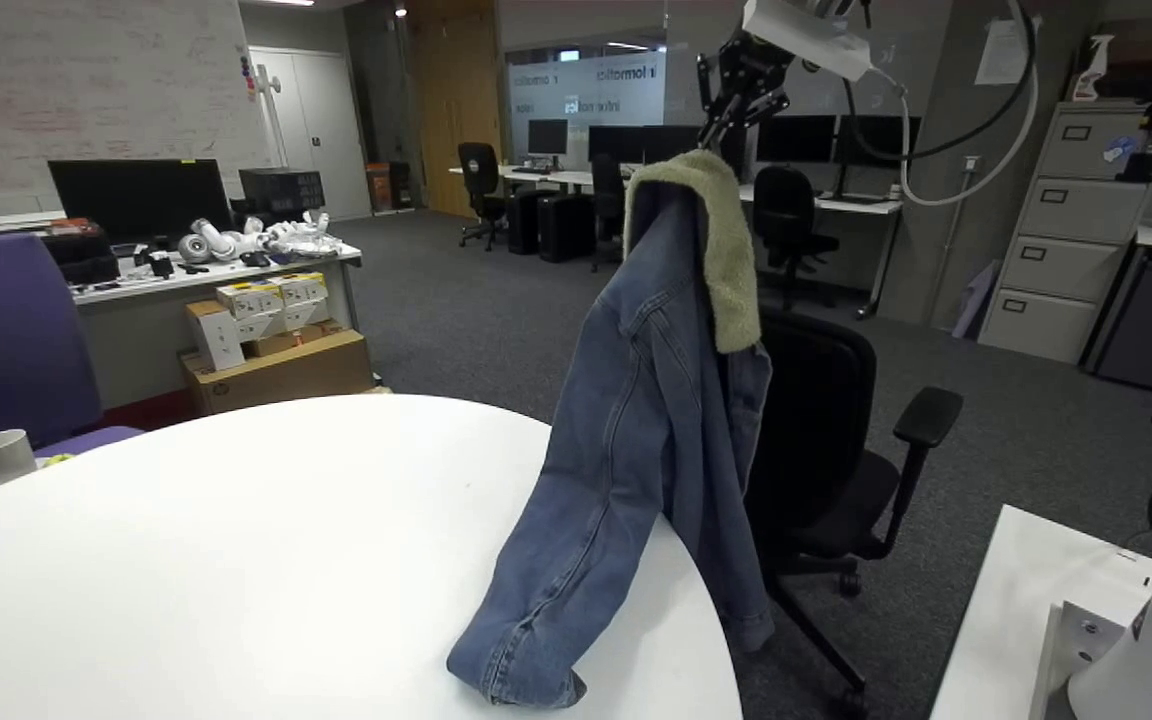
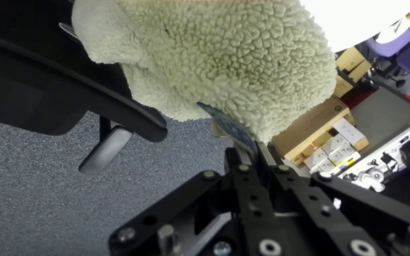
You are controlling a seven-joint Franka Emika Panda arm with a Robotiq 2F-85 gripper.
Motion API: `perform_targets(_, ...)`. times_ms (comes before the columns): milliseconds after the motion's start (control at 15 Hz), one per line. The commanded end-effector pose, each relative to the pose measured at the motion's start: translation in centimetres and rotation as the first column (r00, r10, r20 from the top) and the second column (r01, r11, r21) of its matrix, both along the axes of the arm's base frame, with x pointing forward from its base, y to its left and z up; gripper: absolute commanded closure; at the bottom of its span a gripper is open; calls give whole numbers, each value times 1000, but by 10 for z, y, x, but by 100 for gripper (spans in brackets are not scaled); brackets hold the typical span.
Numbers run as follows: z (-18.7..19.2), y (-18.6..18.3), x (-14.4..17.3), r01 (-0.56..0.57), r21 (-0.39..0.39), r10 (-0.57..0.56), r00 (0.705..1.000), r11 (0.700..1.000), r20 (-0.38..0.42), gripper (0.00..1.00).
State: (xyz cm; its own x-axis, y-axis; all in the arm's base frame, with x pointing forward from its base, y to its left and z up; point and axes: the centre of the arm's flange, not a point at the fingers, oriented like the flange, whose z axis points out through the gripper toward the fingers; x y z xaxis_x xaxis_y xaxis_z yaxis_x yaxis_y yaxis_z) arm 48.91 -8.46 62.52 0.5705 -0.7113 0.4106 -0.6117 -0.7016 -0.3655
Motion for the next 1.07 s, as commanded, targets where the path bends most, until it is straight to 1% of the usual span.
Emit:
perform_targets(0,85,-17,-11,25,-4,-24,991,1000,134,98)
perform_targets(133,106,-15,-12,24,-15,-21,985,1000,169,98)
perform_targets(267,120,-6,-12,8,-32,-2,981,999,194,98)
perform_targets(467,136,6,-10,-11,-47,21,975,999,220,98)
perform_targets(667,147,8,-11,-8,-62,22,971,998,237,98)
perform_targets(800,149,-3,-13,13,-64,2,971,998,238,98)
perform_targets(1000,150,-41,-25,81,-37,-70,969,996,238,98)
